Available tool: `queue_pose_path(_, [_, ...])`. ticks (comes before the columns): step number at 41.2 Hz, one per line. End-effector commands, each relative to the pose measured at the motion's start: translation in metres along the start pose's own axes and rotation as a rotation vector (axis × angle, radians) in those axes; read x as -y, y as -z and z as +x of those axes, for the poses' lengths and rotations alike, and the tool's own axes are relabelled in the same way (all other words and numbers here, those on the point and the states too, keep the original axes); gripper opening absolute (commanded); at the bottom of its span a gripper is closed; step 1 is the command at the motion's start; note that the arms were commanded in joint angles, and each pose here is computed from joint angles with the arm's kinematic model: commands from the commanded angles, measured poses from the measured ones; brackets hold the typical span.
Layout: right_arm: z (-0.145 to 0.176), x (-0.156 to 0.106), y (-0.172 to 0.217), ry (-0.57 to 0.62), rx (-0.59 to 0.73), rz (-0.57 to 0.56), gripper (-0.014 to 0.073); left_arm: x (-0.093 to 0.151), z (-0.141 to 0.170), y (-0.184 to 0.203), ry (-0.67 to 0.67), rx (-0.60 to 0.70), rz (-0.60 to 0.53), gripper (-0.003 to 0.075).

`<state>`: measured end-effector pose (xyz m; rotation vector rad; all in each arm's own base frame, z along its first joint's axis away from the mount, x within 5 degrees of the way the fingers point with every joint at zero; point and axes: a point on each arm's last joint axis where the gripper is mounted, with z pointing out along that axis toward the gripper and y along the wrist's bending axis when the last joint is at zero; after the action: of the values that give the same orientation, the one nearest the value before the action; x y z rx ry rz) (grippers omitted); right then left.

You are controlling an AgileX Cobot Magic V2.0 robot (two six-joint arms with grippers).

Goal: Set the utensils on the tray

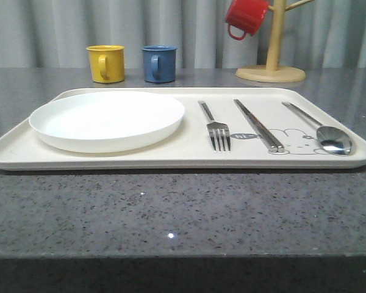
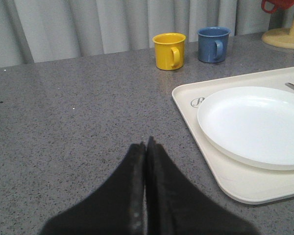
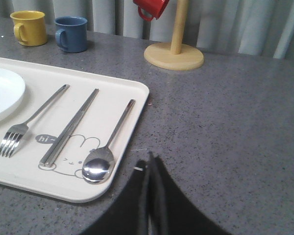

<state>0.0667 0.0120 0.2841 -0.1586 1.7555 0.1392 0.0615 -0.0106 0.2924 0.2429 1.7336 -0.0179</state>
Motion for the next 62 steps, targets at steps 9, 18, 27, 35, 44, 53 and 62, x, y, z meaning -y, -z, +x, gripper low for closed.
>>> queue_pose_path(9, [-0.015, 0.0, 0.002, 0.022, 0.101, 0.001, -0.0067, -0.003, -0.016, 0.002, 0.023, 0.101, -0.02, -0.0018])
queue_pose_path(18, [-0.015, 0.0, 0.002, 0.022, 0.101, 0.001, -0.0067, -0.003, -0.016, 0.002, 0.023, 0.101, -0.02, -0.0018])
queue_pose_path(27, [-0.015, 0.0, 0.002, 0.022, 0.101, 0.001, -0.0067, -0.003, -0.012, 0.004, 0.023, 0.14, -0.031, -0.0018])
queue_pose_path(35, [-0.015, 0.0, 0.002, 0.022, 0.101, 0.001, -0.0067, -0.003, 0.022, 0.013, 0.108, 0.236, -0.13, -0.0018])
queue_pose_path(44, [-0.015, 0.0, 0.002, 0.022, 0.101, 0.001, -0.0067, -0.002, 0.059, 0.006, 0.134, 0.204, -0.208, -0.0018])
queue_pose_path(53, [-0.015, 0.0, 0.002, 0.022, 0.101, 0.001, -0.0067, -0.001, 0.085, -0.006, 0.142, 0.2, -0.218, -0.0018])
queue_pose_path(62, [-0.015, 0.0, 0.002, 0.022, 0.101, 0.001, -0.0067, -0.001, 0.09, -0.007, 0.152, 0.167, -0.213, -0.0018])
